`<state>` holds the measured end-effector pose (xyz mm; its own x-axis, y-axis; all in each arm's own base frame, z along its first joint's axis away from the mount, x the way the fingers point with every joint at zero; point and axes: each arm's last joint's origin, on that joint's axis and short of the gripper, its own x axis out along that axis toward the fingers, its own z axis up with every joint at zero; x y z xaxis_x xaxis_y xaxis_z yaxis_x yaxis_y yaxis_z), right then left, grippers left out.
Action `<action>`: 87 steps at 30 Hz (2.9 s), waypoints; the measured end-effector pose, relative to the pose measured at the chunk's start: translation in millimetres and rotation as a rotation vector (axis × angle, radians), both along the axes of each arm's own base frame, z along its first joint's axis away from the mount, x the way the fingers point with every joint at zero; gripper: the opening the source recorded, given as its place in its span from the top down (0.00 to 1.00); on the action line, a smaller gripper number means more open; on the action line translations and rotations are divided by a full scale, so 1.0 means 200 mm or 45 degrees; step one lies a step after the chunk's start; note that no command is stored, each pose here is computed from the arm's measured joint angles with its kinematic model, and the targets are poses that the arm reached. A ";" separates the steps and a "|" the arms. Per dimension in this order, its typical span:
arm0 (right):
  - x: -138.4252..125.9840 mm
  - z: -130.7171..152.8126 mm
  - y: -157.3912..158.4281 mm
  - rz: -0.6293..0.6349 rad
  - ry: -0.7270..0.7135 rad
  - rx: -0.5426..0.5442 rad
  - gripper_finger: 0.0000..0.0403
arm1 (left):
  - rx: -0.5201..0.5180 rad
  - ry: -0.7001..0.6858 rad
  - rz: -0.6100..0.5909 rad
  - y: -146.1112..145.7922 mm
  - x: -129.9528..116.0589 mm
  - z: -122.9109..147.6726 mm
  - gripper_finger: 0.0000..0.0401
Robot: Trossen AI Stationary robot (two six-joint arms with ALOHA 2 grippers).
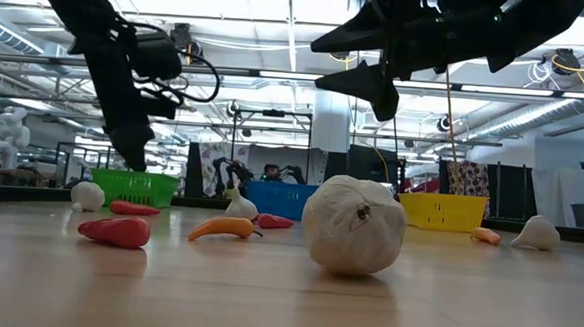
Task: Sort produce into baskets
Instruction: Put the brown mushroom into the green bin, then put the orange mushroom into the green bin
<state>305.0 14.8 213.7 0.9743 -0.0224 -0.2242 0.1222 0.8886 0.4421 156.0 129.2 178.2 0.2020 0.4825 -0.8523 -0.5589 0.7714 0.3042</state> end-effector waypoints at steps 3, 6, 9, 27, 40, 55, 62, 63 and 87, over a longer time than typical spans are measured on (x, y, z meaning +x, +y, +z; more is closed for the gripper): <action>0.00 0.00 0.00 0.001 0.002 -0.004 0.40 | 0.036 0.011 0.021 0.01 0.00 0.00 0.66; 0.00 0.00 0.00 0.001 0.003 -0.004 0.40 | 0.053 0.020 0.042 0.01 0.00 0.00 0.58; 0.00 0.00 0.00 0.001 -0.002 -0.002 0.40 | 0.053 0.015 0.043 0.01 0.00 0.01 0.50; 0.09 0.51 0.31 0.489 0.520 -0.042 0.40 | -0.391 -1.104 -0.849 -0.30 0.17 0.32 0.43; -0.20 0.48 0.69 0.053 1.285 0.589 0.40 | -0.242 -1.385 -1.398 -0.71 0.26 0.37 0.43; -0.14 -0.05 0.98 -0.411 1.725 0.499 0.40 | -0.220 -1.420 -1.488 -0.77 0.28 0.38 0.43; -0.10 -0.15 0.96 -0.379 1.857 0.479 0.40 | -0.178 -1.353 -1.437 -0.76 0.30 0.34 0.43; -0.10 -0.15 0.96 -0.379 1.871 0.477 0.40 | -0.176 -1.346 -1.430 -0.76 0.31 0.33 0.43; -0.21 -0.36 0.91 -0.396 1.993 0.492 0.56 | -0.171 -1.344 -1.421 -0.76 0.32 0.33 0.43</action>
<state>263.0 197.4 141.1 -0.2236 0.1259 -0.9665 0.7795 0.6184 -0.0998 219.8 -23.0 243.6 0.9151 -0.3856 -0.1177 0.3933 0.9180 0.0508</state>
